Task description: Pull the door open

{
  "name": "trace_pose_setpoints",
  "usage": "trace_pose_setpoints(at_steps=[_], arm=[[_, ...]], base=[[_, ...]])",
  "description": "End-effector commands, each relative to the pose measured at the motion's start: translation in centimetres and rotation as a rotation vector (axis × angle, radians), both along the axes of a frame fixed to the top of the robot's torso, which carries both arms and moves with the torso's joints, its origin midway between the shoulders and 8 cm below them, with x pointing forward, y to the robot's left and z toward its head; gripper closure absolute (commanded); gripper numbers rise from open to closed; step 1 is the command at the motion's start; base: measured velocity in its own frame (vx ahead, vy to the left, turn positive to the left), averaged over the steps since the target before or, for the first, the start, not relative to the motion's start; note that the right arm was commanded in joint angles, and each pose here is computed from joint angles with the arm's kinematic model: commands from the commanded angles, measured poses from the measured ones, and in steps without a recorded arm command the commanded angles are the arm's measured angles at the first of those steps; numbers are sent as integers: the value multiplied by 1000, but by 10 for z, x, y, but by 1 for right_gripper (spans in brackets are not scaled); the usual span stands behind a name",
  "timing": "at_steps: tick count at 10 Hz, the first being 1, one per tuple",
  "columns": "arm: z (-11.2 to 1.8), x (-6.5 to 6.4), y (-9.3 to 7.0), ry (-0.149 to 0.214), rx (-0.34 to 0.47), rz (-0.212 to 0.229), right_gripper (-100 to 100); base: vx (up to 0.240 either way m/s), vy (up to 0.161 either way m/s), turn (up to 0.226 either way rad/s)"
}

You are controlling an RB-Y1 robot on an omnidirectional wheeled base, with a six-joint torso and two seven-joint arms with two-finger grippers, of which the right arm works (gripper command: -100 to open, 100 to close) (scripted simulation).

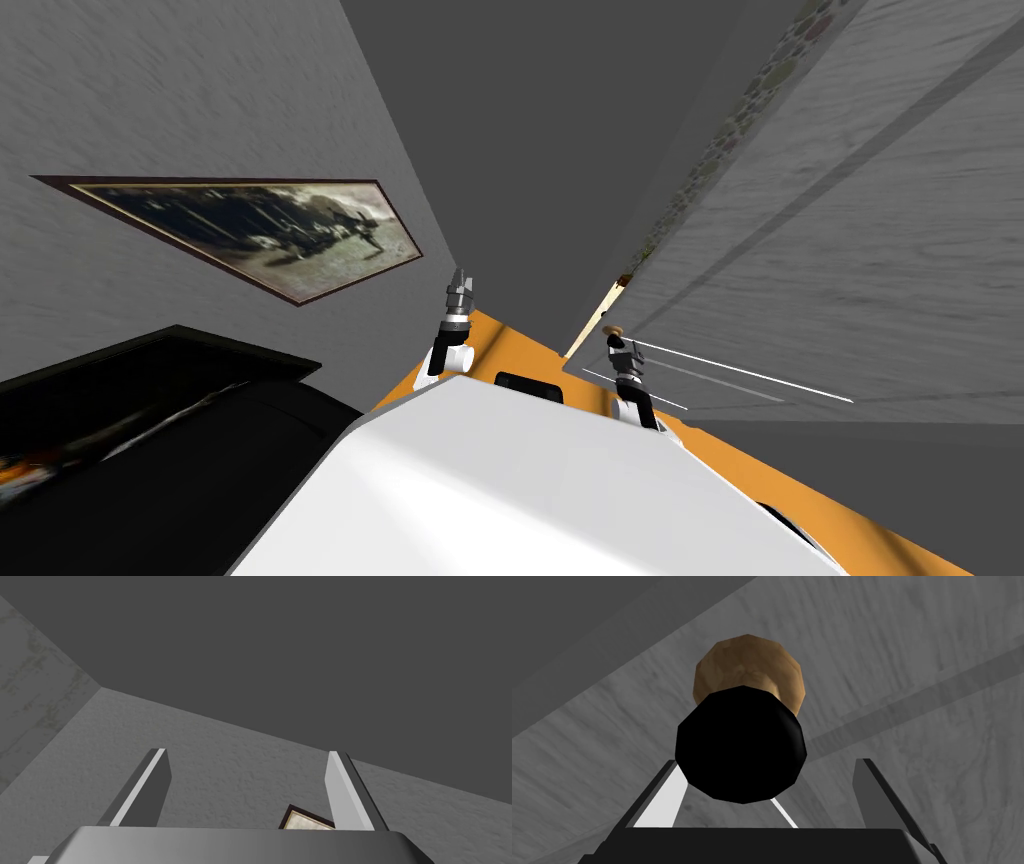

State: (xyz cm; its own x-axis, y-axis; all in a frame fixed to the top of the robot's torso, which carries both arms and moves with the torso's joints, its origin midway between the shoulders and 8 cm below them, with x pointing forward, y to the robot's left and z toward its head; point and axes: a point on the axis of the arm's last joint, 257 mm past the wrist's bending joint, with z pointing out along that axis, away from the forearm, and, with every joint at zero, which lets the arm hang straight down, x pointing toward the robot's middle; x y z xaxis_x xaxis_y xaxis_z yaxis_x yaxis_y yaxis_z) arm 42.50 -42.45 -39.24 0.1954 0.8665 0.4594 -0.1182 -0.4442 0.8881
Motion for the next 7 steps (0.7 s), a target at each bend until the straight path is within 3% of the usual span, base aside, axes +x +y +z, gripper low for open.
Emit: trace_pose_setpoints(at_steps=[1,7], arm=[[1,4,9,-25,78,-2,-100],[1,9,15,-69,254,-17,-100]], base=[[-94,-2,75],[-52,-12,35]])
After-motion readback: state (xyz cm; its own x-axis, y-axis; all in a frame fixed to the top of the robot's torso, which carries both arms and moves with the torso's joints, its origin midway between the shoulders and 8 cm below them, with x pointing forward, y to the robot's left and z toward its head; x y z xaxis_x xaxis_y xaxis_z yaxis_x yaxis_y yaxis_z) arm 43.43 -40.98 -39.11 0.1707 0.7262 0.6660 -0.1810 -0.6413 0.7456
